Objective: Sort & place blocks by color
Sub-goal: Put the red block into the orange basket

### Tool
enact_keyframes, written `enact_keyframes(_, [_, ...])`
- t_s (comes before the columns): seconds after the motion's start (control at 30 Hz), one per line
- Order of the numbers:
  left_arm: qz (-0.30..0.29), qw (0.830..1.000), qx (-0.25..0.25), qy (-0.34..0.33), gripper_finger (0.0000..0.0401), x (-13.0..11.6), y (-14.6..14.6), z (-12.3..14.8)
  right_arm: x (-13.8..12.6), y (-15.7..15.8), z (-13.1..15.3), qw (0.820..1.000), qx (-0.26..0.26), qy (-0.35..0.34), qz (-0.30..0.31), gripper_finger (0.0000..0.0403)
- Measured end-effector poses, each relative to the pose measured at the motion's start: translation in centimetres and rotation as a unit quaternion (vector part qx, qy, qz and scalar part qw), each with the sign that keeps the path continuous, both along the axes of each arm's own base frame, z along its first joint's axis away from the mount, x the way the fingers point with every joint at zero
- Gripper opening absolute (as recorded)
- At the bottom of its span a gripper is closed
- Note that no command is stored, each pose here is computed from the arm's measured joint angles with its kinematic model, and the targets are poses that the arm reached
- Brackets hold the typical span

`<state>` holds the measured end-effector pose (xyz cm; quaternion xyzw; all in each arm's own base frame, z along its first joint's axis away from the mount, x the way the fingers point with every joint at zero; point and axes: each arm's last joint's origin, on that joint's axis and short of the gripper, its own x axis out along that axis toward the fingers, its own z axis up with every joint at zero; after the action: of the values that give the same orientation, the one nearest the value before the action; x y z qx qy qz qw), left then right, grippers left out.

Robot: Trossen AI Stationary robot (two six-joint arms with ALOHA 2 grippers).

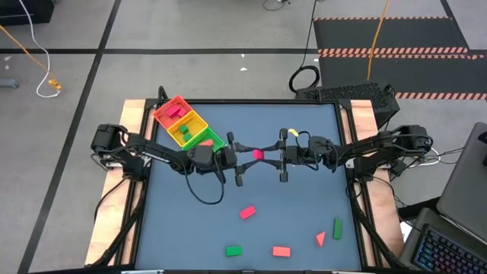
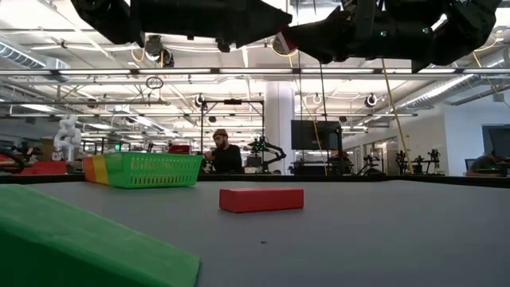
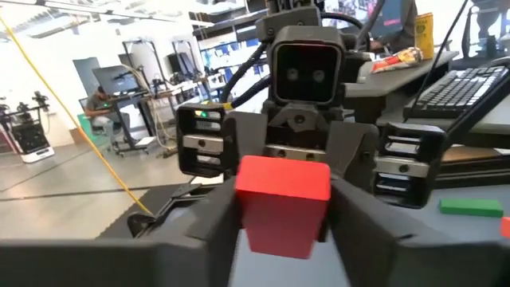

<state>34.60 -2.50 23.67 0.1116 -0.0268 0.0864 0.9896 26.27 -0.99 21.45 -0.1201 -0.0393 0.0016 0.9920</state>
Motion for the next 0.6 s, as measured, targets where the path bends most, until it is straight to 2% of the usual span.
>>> enact_keyframes(0.07, [-0.002, 1.000, 0.001, 0.000, 0.0129, 0.00, 0.02, -0.01, 0.00, 0.01, -0.02, 1.000, 0.001, 0.001, 0.003, 0.0125])
enact_keyframes(0.3, [0.002, 1.000, 0.011, 0.004, 0.0128, 0.00, 0.01, -0.04, 0.00, -0.01, -0.03, 1.000, 0.010, 0.002, -0.001, 0.0162])
enact_keyframes(0.6, [0.038, 0.998, 0.024, 0.032, 0.0128, -0.78, 0.28, 0.79, -0.03, -0.11, -0.27, 1.000, 0.020, 0.012, -0.007, 0.0169])
